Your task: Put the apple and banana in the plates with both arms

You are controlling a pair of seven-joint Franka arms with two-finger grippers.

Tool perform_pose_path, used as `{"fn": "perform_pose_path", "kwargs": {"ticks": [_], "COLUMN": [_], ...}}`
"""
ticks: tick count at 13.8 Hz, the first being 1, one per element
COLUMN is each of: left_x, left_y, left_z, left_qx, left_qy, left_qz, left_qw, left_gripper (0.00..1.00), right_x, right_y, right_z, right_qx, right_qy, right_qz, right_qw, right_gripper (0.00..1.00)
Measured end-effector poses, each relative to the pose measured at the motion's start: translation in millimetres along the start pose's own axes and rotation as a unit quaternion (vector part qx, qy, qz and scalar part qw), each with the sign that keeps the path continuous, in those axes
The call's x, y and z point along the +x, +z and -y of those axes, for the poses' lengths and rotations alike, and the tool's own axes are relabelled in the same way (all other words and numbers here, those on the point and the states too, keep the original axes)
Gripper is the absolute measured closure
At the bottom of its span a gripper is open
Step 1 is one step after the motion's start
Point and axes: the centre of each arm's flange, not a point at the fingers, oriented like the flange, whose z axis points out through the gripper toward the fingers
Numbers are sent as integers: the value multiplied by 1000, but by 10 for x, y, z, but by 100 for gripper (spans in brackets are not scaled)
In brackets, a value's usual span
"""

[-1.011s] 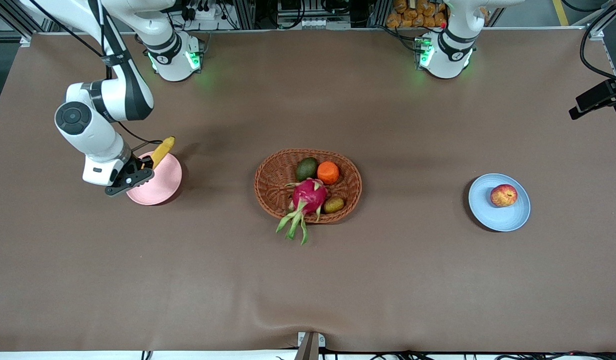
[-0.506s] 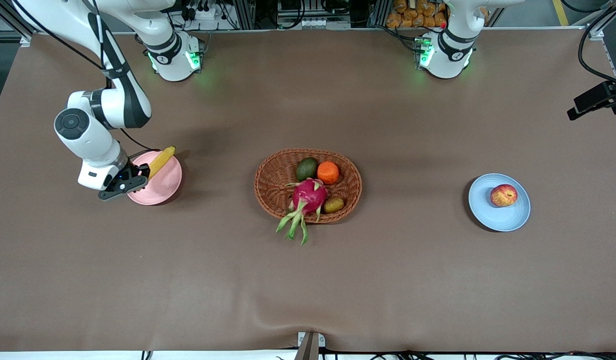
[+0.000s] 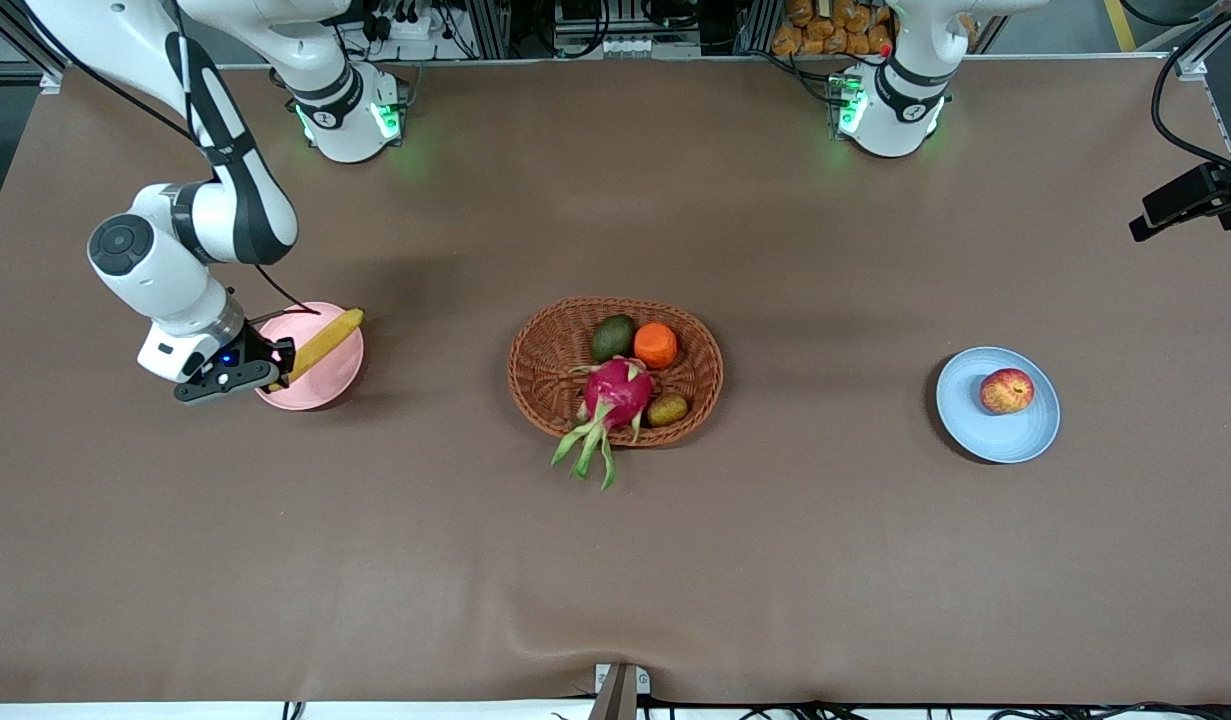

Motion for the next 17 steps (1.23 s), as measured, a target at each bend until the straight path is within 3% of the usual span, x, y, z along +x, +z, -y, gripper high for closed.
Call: {"fn": "perform_pose_path", "kwargs": {"ticks": [5, 9, 11, 16, 17], "left_x": [-2, 2, 7, 17, 19], "left_y": [0, 3, 9, 24, 28], "left_z": [-26, -11, -1, -2, -3], "left_qx": [4, 5, 5, 5, 5], "left_qy": [24, 26, 25, 26, 26], "left_qz": [0, 0, 0, 2, 2], "left_qw": [1000, 1000, 1000, 1000, 1000], "left_gripper": [0, 0, 0, 0, 0], "right_x": [-8, -6, 22, 176, 216], "right_y": [3, -3, -38, -226, -286], "right_z": [-10, -26, -69, -172, -187], "right_qx": [0, -1, -4, -18, -21], "right_qy": [2, 4, 6, 5, 3], "right_qz": [0, -2, -8, -39, -47], "right_qw": [1000, 1000, 1000, 999, 999], "right_gripper": [75, 67, 53, 5, 0]}}
